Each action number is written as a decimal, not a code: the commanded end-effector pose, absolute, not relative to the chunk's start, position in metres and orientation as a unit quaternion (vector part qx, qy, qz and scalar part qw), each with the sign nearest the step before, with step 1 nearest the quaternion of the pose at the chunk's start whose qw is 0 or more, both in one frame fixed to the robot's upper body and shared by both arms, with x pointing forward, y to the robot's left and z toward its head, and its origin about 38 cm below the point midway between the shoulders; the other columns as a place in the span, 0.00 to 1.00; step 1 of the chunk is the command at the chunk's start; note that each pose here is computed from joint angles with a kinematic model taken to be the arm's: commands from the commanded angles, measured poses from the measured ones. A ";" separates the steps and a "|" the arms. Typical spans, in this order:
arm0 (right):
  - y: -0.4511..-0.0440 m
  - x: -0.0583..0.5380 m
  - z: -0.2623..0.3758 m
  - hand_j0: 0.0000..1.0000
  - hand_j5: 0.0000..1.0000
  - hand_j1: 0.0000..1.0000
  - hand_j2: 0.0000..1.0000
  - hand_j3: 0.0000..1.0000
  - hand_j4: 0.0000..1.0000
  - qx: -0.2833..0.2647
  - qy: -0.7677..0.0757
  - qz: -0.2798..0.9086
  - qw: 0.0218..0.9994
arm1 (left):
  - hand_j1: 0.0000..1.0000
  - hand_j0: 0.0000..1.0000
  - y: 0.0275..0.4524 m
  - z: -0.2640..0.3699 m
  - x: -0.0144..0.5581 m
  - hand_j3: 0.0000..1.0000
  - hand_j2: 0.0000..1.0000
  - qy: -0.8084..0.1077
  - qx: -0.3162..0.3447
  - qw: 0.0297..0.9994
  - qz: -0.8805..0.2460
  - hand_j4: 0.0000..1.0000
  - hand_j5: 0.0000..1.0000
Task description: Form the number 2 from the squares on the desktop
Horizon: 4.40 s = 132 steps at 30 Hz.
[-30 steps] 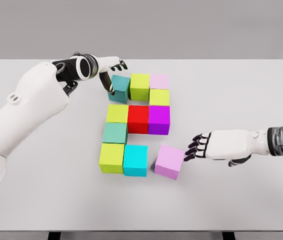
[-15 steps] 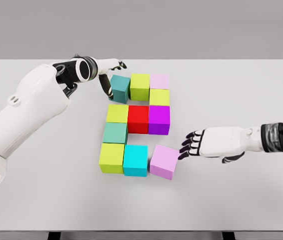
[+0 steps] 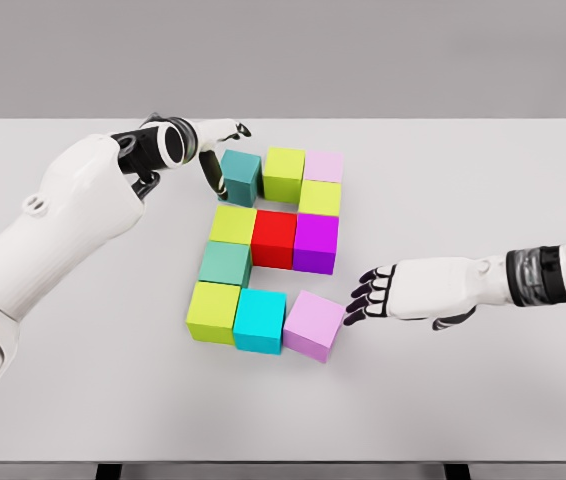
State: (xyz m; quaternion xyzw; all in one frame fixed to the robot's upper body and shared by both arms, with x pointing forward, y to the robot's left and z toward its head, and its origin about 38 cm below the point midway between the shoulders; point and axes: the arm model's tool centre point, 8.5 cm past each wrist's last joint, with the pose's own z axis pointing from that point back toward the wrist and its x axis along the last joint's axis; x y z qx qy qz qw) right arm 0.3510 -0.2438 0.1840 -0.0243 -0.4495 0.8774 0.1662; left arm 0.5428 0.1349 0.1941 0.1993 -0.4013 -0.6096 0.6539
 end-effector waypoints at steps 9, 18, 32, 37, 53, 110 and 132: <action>-0.246 0.353 0.188 1.00 1.00 1.00 1.00 1.00 1.00 -0.029 -0.449 0.877 0.167 | 1.00 1.00 0.163 0.206 0.544 1.00 1.00 -0.404 0.217 0.649 -0.607 1.00 1.00; -0.245 0.354 0.190 1.00 1.00 1.00 1.00 1.00 1.00 -0.031 -0.451 0.876 0.165 | 1.00 1.00 0.292 0.266 0.508 1.00 1.00 -0.483 0.182 0.502 -0.694 1.00 1.00; -0.241 0.357 0.196 1.00 1.00 1.00 1.00 1.00 1.00 -0.034 -0.458 0.874 0.161 | 1.00 1.00 0.328 0.247 0.491 1.00 1.00 -0.466 0.134 0.340 -0.806 1.00 1.00; -0.238 0.358 0.198 1.00 1.00 1.00 1.00 1.00 1.00 -0.033 -0.461 0.873 0.158 | 1.00 1.00 0.298 0.231 0.500 1.00 1.00 -0.480 0.109 0.337 -0.802 1.00 1.00; -0.234 0.360 0.201 1.00 1.00 1.00 1.00 1.00 1.00 -0.034 -0.467 0.871 0.152 | 1.00 1.00 0.280 0.216 0.498 1.00 1.00 -0.477 0.093 0.327 -0.811 1.00 1.00; -0.305 0.386 0.289 1.00 1.00 1.00 1.00 1.00 1.00 -0.120 -0.544 0.800 0.223 | 1.00 1.00 0.228 0.179 0.505 1.00 1.00 -0.479 0.038 0.335 -0.811 1.00 1.00; -0.304 0.385 0.289 1.00 1.00 1.00 1.00 1.00 1.00 -0.119 -0.545 0.799 0.223 | 1.00 1.00 0.231 0.185 0.506 1.00 1.00 -0.483 0.041 0.333 -0.808 1.00 1.00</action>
